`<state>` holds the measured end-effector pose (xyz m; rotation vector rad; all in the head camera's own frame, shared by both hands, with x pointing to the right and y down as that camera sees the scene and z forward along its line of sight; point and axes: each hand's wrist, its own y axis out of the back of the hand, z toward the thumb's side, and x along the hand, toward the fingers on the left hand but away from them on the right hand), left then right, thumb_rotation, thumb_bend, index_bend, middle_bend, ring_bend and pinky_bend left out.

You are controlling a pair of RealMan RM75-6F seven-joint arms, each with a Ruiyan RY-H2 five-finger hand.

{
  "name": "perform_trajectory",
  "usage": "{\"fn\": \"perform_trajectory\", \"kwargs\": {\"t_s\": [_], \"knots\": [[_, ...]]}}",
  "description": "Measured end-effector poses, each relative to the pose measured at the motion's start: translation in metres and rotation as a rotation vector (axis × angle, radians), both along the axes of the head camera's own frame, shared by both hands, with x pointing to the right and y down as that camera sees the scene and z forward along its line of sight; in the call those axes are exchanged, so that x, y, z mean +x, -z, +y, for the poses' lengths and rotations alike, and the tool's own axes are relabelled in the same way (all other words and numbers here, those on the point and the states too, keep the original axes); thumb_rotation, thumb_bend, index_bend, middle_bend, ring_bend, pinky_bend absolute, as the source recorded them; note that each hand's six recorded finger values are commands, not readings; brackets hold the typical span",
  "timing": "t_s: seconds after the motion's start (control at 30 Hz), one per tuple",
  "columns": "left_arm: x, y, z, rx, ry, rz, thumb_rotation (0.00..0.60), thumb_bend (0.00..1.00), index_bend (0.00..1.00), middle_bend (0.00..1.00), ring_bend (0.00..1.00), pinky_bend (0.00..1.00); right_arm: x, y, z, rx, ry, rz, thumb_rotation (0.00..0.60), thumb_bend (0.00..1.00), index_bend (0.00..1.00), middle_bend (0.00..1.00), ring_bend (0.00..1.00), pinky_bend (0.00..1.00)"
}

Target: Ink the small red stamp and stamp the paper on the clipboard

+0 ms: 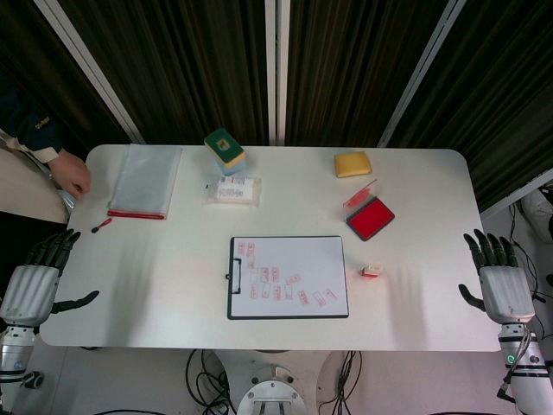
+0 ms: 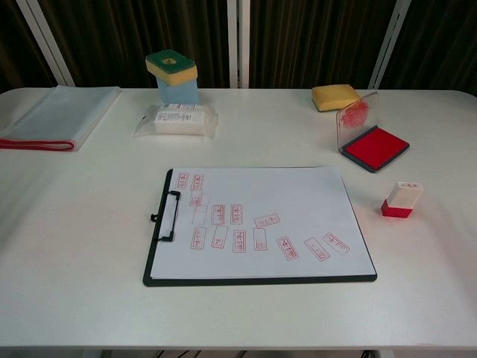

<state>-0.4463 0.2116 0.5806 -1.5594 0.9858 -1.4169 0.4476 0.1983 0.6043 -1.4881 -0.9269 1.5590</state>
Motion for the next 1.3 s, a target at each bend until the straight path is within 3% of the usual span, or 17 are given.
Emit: {"fn": "perform_trajectory", "kwargs": {"t_s": [0.43,0.73,0.77,0.8,0.83,0.87,0.9,0.93,1.03,1.3], "knots": [[0.001,-0.001,0.001,0.003,-0.002,0.004,0.431,0.09,0.05,0.06,0.10,0.18,0.002,-0.004,0.004,-0.016,-0.001,0.003,0.600,0.16,0.00,0.00,0.00,0.00],[0.002,-0.001,0.001,0.000,-0.002,0.008,0.430,0.09,0.05,0.06,0.10,0.18,-0.028,-0.010,0.001,-0.026,0.110,-0.002,0.600,0.17,0.00,0.00,0.01,0.01],[0.002,-0.002,0.001,-0.001,-0.003,0.009,0.431,0.09,0.05,0.06,0.10,0.18,-0.034,-0.010,0.000,-0.025,0.125,-0.001,0.600,0.17,0.00,0.00,0.05,0.09],[0.002,-0.002,0.001,-0.002,-0.003,0.011,0.431,0.09,0.05,0.06,0.10,0.18,-0.038,-0.011,-0.001,-0.022,0.134,0.001,0.600,0.17,0.00,0.00,0.17,0.28],[0.003,-0.003,0.001,-0.005,-0.003,0.011,0.432,0.09,0.05,0.06,0.10,0.18,-0.043,-0.012,-0.001,-0.018,0.140,0.002,0.600,0.17,0.00,0.01,0.26,0.40],[0.002,-0.003,0.002,-0.008,-0.003,0.011,0.432,0.09,0.05,0.06,0.10,0.18,-0.050,-0.014,-0.002,-0.013,0.145,0.000,0.600,0.18,0.00,0.04,0.47,0.68],[0.002,-0.004,0.002,-0.011,-0.003,0.009,0.431,0.09,0.05,0.06,0.10,0.18,-0.055,-0.016,-0.002,-0.015,0.146,-0.002,0.600,0.18,0.00,0.06,0.60,0.83],[0.002,-0.004,0.002,-0.011,-0.002,0.009,0.428,0.09,0.05,0.06,0.10,0.18,-0.061,-0.018,-0.002,-0.021,0.146,-0.006,0.600,0.18,0.00,0.08,0.68,0.90],[0.001,-0.005,0.002,-0.011,0.003,0.012,0.428,0.09,0.05,0.06,0.10,0.18,-0.080,-0.027,-0.002,-0.045,0.163,-0.007,0.600,0.18,0.01,0.11,0.73,0.93],[-0.003,-0.010,0.005,-0.033,0.007,0.012,0.430,0.09,0.05,0.06,0.10,0.18,-0.119,-0.075,0.007,-0.124,0.164,-0.008,0.600,0.19,0.07,0.14,0.74,0.93]]}}
